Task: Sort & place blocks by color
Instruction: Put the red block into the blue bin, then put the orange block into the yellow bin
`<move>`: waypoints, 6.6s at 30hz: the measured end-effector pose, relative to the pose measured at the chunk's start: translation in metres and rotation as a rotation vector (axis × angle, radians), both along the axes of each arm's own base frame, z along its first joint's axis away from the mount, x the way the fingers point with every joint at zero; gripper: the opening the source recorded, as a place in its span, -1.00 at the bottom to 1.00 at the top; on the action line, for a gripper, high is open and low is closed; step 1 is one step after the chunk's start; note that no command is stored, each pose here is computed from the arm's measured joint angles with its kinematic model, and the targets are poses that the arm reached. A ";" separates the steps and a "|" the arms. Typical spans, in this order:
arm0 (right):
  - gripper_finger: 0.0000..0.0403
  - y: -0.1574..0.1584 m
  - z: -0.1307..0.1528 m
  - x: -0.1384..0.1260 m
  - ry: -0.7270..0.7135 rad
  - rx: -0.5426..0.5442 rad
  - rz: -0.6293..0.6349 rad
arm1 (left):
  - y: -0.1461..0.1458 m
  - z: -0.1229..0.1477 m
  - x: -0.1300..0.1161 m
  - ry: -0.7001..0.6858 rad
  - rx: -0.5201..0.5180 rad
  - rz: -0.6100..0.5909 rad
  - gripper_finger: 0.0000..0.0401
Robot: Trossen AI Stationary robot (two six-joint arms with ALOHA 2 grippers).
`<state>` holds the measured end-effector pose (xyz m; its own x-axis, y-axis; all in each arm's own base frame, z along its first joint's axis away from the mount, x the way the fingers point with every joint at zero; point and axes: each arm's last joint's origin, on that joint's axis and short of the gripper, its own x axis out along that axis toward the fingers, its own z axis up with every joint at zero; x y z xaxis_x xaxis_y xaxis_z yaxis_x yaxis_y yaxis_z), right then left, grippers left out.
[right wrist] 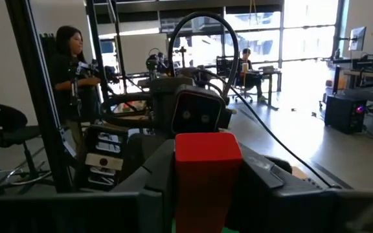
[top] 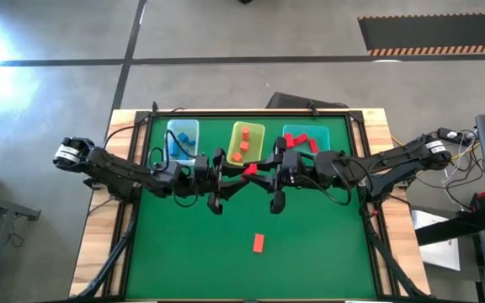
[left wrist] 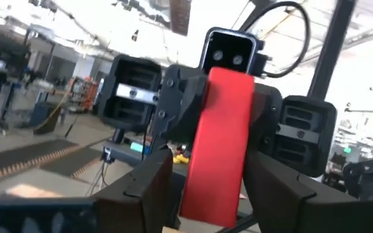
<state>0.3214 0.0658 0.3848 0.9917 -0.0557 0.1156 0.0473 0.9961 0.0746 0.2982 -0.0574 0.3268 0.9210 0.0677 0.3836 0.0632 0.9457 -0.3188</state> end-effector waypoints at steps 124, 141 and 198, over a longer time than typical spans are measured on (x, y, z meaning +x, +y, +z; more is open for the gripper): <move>-0.56 -0.049 -0.063 -0.056 0.837 0.313 -0.454 | -0.078 -0.094 0.072 1.117 -0.832 0.246 -1.00; -0.60 -0.049 -0.077 -0.058 0.879 0.289 -0.470 | -0.110 -0.148 0.120 1.348 -1.006 0.181 -0.73; -0.62 -0.049 -0.083 -0.058 0.889 0.264 -0.460 | -0.089 -0.151 0.074 1.453 -0.947 0.534 0.13</move>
